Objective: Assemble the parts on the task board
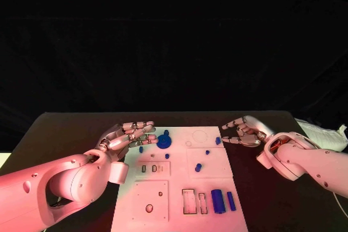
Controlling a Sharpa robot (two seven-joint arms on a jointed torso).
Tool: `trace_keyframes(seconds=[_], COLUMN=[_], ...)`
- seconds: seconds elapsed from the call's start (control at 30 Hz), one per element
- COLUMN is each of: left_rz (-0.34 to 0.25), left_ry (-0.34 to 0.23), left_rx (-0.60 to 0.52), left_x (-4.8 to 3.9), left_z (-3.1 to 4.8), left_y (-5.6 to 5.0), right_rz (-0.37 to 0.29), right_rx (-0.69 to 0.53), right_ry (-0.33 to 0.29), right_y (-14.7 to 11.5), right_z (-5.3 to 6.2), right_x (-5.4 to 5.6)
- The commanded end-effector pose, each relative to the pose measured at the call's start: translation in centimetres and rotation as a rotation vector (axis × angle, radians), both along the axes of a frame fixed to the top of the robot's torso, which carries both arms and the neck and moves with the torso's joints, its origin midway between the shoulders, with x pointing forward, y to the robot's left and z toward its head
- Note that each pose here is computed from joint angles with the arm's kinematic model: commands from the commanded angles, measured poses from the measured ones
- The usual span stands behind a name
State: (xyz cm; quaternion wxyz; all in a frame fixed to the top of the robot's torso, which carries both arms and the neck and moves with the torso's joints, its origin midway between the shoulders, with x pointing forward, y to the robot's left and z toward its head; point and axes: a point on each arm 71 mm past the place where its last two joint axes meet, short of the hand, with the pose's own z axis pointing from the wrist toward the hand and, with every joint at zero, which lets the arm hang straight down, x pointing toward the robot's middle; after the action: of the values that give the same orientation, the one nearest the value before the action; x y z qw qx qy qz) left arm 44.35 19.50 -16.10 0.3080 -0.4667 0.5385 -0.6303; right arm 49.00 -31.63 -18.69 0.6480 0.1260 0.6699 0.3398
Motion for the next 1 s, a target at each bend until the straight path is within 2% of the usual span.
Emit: trace_keyframes(seconds=[0.03, 0.63, 1.0], left_rz=[-0.024, -0.023, -0.022], left_ry=[-0.004, -0.001, -0.001], left_rx=[-0.016, -0.015, -0.015], left_x=[-0.08, -0.04, -0.03], left_z=[0.0, -0.11, -0.12], left_y=[-0.3, -0.2, -0.1], right_rz=[0.033, 0.034, 0.044], right_rx=[0.017, 0.017, 0.019], right_ry=[0.025, 0.064, 0.067], right_y=[0.2, 1.1, 1.6], right_z=[-0.7, -2.5, -2.8], right_x=[0.0, 0.7, 0.9])
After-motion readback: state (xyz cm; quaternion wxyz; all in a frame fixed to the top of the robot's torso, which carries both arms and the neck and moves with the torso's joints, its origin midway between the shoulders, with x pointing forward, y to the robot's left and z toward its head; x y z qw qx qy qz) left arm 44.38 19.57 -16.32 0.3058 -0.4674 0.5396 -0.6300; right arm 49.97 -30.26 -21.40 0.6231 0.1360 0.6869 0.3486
